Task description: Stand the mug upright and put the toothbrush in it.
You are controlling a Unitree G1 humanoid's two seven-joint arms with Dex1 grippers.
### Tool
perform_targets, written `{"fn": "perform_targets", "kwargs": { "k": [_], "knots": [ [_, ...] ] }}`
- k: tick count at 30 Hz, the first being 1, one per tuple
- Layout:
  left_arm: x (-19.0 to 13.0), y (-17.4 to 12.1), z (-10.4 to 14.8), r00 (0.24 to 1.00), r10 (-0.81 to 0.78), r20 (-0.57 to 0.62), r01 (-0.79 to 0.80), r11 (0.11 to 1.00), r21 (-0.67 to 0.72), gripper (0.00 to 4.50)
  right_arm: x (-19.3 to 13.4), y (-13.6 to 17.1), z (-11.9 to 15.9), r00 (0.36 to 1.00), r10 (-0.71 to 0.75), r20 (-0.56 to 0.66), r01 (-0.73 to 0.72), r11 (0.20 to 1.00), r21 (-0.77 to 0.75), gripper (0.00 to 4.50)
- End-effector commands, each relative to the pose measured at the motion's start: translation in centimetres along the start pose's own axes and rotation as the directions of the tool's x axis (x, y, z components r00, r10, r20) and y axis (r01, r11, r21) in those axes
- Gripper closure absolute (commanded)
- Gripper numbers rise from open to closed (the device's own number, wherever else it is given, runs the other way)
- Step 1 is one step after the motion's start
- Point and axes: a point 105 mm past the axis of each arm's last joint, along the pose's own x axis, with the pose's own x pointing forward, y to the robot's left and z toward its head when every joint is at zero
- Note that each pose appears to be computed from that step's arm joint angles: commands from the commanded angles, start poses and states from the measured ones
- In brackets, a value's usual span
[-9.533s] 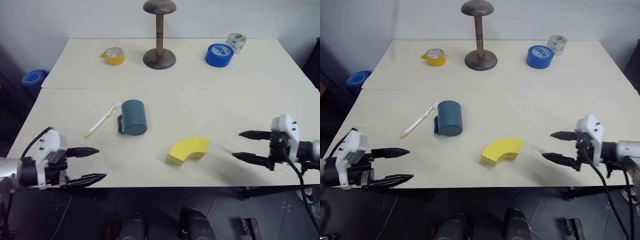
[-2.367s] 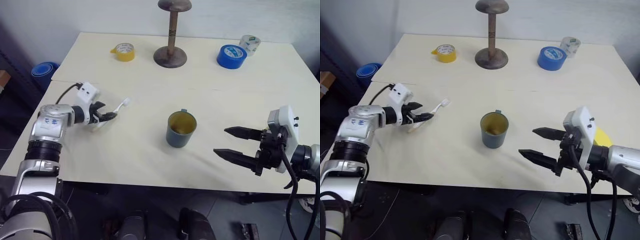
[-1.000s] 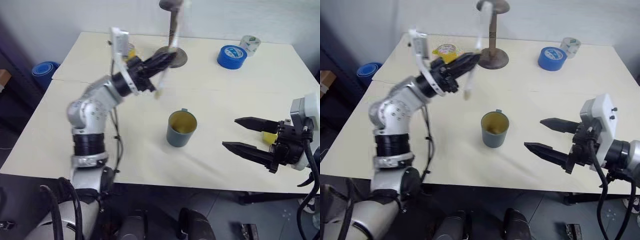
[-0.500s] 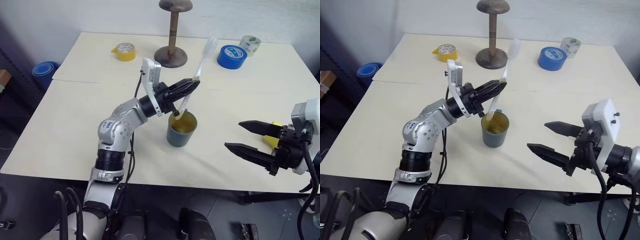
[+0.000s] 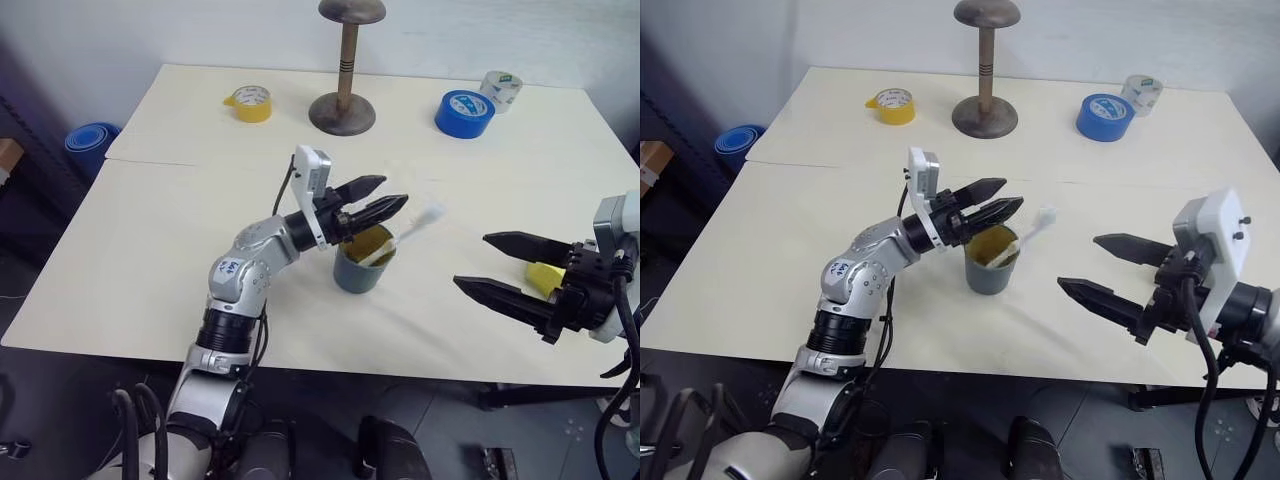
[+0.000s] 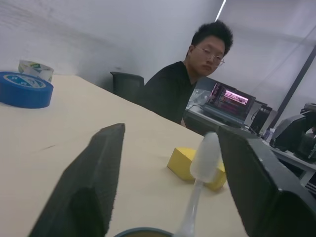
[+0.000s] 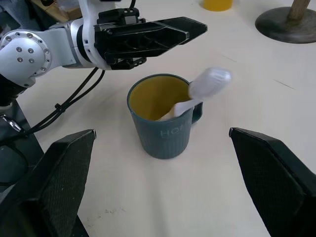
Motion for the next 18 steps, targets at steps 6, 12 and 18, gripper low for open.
{"fn": "perform_targets", "kwargs": {
  "k": [6,12,18],
  "knots": [
    [-7.6,-1.3,8.1,0.98,-0.115,-0.165,0.137,0.982,0.129,0.01,-0.9,-0.9,-0.8,0.999,0.022,-0.032,-0.022,1.0,0.016,0.0],
    [-15.9,-1.0,8.9,0.83,-0.088,-0.55,0.224,0.957,0.185,0.01,-1.7,-1.5,-1.7,0.988,0.11,-0.105,-0.108,0.994,0.025,0.0],
    [-18.1,-0.6,9.3,0.768,-0.039,-0.639,0.238,0.944,0.229,0.01,-1.7,-1.5,-1.9,0.975,0.178,-0.134,-0.176,0.984,0.026,0.0]
  ]
}}
